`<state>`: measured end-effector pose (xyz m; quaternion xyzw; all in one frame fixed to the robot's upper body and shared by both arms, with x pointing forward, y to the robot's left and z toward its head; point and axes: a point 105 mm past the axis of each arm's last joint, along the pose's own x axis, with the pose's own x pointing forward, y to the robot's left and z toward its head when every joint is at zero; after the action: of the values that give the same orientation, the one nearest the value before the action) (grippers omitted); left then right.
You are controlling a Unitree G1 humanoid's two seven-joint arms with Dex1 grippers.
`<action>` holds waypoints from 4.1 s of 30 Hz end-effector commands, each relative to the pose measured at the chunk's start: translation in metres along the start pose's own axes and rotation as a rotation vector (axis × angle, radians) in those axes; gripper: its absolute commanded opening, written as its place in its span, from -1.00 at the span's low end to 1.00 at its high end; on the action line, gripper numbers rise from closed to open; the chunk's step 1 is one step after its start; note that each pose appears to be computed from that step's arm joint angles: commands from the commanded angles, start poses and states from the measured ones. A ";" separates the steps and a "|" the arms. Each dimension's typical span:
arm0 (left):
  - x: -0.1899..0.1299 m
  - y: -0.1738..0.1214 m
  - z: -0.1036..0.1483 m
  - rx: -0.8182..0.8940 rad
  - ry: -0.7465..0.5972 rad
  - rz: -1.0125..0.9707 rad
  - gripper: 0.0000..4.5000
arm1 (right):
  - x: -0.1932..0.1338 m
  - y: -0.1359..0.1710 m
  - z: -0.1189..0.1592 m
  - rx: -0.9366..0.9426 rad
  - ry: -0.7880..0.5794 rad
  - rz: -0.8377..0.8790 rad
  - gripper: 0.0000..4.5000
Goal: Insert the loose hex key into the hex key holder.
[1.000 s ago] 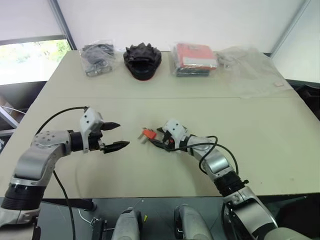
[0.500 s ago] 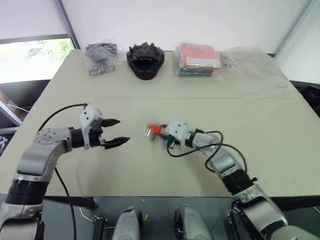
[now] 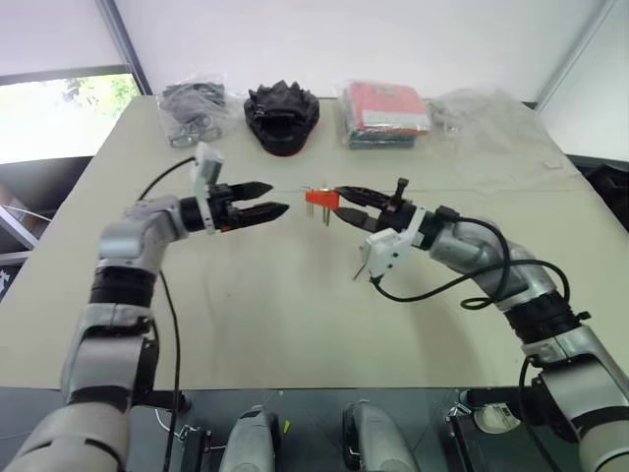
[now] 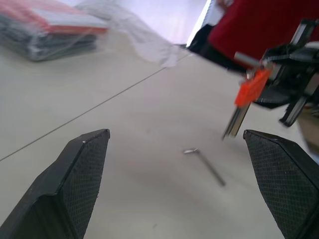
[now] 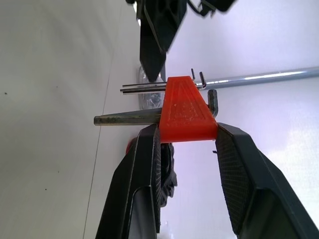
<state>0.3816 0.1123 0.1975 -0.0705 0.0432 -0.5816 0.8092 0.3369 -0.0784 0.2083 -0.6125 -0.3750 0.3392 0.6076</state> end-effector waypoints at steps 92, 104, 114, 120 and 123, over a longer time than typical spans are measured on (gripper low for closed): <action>0.058 -0.023 0.003 0.159 0.019 -0.233 -1.00 | -0.004 -0.007 0.010 0.043 0.021 -0.050 0.52; 0.031 -0.013 0.002 0.305 0.083 -0.159 -1.00 | -0.052 -0.003 -0.022 0.337 0.300 -0.046 0.99; 0.013 -0.041 -0.007 0.369 0.040 -0.118 -1.00 | -0.046 0.011 -0.029 1.557 0.808 -0.133 0.99; 0.019 -0.049 -0.011 0.322 -0.035 -0.045 -1.00 | -0.035 0.039 -0.029 1.783 0.919 -0.118 0.99; 0.020 -0.050 -0.016 0.300 -0.060 -0.017 -1.00 | -0.031 0.054 -0.029 1.836 0.974 -0.115 0.99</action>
<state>0.3416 0.0772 0.1770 0.0340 -0.0414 -0.5905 0.8052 0.3485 -0.1169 0.1518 0.0263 0.2869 0.1899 0.9386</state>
